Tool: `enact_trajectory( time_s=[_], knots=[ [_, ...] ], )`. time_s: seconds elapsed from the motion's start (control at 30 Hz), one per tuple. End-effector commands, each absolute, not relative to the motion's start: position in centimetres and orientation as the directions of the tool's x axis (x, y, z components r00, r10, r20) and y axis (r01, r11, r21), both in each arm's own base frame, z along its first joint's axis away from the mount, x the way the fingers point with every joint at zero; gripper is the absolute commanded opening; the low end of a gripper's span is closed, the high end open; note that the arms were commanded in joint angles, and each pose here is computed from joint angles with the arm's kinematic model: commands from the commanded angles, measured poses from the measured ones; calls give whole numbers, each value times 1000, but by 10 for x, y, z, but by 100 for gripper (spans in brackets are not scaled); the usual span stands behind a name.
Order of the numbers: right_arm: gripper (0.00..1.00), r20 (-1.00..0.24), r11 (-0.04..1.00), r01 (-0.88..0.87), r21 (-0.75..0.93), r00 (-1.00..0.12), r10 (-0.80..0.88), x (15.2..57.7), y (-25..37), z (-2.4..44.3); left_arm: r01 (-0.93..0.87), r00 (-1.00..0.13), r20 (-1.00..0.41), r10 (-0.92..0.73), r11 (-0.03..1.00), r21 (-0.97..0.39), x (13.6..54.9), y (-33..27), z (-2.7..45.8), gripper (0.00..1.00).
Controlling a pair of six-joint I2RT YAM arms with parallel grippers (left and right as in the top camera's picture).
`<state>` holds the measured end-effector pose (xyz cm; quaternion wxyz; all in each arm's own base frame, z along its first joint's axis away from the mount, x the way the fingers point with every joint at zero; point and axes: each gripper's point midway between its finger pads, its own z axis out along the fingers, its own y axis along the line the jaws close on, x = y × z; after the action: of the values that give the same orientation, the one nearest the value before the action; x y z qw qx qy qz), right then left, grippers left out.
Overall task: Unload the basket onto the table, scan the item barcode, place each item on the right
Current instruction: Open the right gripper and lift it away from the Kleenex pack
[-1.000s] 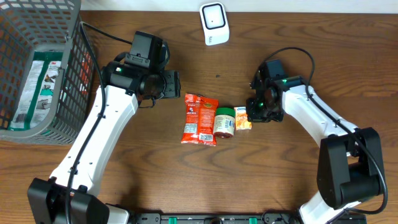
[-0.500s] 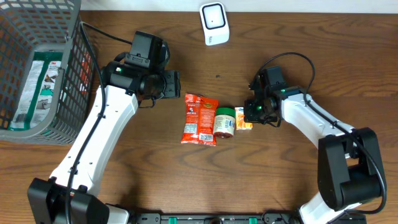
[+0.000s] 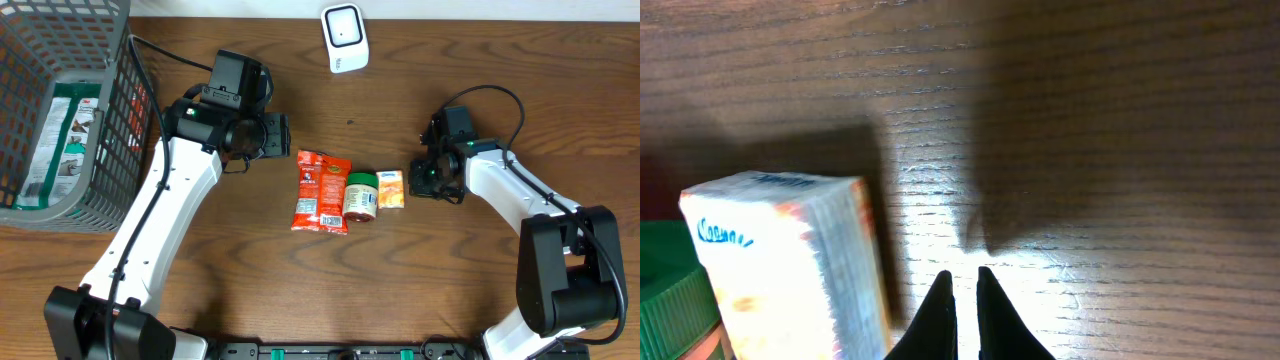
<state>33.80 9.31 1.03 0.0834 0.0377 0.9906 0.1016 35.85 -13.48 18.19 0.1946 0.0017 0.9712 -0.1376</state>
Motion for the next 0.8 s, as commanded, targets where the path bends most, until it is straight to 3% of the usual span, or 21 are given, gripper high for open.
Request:
enact_trajectory(
  time_s=[0.0,0.37,0.77],
  knots=[
    [5,-152,977,80,197,-982,111,335,90,9,60,-924,-380,-40,967,-249,357,-131,180,62],
    [1,-174,897,-48,439,-984,32,335,131,47,60,-924,-380,-40,967,-249,357,-131,180,62],
    [1,-125,930,-7,366,-991,42,335,120,9,60,-925,-377,-40,967,-249,357,-131,179,63]
  ],
)
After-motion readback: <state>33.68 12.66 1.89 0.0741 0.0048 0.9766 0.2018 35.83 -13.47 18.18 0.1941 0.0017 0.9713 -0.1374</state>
